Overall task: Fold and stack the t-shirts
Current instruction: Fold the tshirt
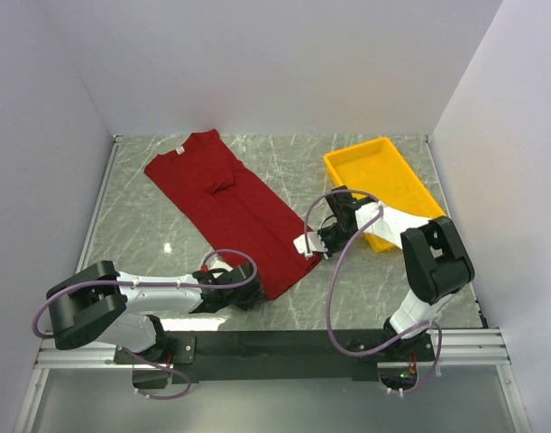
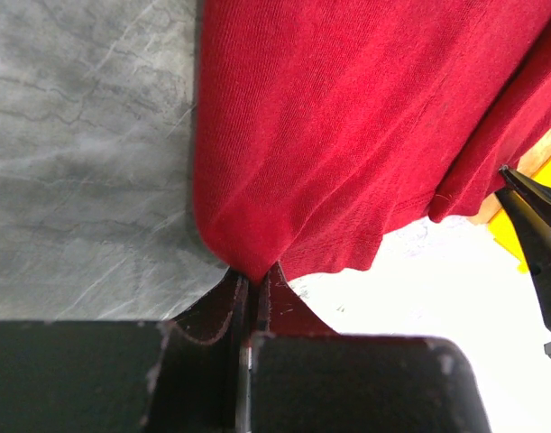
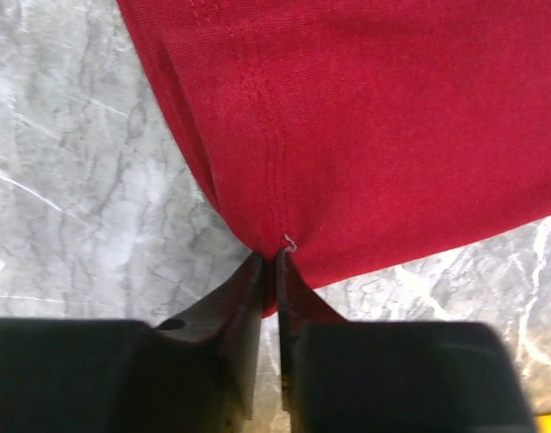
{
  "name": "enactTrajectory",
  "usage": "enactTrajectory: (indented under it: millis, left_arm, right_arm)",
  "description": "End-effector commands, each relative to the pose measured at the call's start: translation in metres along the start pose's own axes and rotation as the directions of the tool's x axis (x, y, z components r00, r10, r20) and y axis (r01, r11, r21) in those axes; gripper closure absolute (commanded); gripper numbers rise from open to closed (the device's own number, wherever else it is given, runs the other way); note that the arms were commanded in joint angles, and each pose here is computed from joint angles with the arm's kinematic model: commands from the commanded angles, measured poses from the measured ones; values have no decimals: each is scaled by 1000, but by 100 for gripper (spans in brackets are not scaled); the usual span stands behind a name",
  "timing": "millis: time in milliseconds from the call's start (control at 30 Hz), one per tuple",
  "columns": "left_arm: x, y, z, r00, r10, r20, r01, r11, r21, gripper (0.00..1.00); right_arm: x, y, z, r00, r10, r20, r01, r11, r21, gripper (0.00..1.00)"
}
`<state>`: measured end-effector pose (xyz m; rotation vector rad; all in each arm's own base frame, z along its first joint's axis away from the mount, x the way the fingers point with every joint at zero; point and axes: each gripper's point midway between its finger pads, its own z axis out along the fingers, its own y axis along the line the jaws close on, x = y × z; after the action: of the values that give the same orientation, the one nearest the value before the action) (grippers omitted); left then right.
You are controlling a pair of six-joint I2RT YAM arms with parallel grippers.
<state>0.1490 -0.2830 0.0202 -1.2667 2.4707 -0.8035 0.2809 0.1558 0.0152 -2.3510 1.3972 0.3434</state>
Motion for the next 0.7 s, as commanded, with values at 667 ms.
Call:
enactTrajectory:
  millis: [667]
  left_arm:
    - [-3,-20,-43,998,49,-45,-43,991,126,100]
  right_arm:
    - [-50,-14,-53,990,27,140,-32,999,40,100]
